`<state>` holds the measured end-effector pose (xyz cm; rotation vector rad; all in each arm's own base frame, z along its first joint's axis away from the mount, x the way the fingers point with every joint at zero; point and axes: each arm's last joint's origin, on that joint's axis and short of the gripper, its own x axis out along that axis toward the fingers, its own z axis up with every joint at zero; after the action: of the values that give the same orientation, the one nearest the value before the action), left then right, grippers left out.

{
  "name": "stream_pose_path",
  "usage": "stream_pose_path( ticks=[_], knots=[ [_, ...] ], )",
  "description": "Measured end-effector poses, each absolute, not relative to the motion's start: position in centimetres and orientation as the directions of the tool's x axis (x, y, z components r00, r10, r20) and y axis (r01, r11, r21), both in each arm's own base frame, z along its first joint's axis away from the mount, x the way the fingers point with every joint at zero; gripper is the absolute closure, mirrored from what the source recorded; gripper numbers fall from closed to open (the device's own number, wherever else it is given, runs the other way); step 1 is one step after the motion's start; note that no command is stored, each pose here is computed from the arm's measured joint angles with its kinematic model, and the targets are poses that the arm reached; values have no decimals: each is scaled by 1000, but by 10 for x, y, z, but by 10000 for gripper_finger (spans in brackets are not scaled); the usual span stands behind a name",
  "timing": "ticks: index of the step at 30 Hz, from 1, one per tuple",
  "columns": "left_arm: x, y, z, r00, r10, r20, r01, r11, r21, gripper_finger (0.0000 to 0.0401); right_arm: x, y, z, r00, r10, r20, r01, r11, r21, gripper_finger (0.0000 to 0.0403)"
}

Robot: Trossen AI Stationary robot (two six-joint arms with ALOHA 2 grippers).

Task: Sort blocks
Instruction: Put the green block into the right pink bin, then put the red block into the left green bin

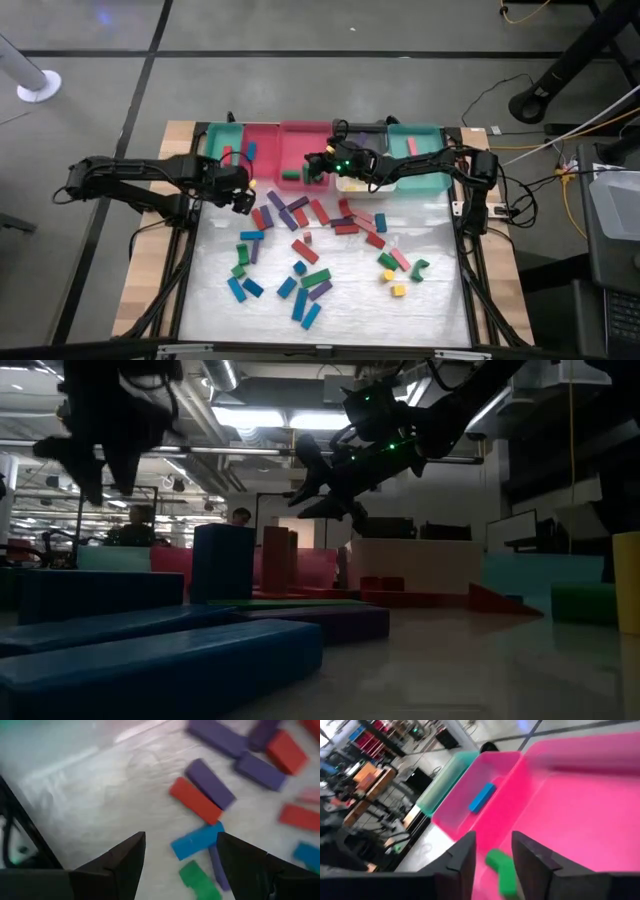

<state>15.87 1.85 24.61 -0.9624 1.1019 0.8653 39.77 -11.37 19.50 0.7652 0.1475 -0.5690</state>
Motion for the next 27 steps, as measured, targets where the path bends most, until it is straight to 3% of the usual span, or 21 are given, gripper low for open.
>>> stream_pose_path(
  ticks=[9,18,27],
  knots=[
    [169,20,204,359,104,-928,-925,171,-339,169,398,-115,199,835,-470,-285,535,574,620,220],
    [166,19,180,379,103,-920,-926,41,-376,169,403,-115,220,893,-444,-73,367,626,688,216],
    [168,19,164,383,103,-918,-922,-17,-387,169,403,-113,241,915,-384,128,187,682,707,216]
  ],
)
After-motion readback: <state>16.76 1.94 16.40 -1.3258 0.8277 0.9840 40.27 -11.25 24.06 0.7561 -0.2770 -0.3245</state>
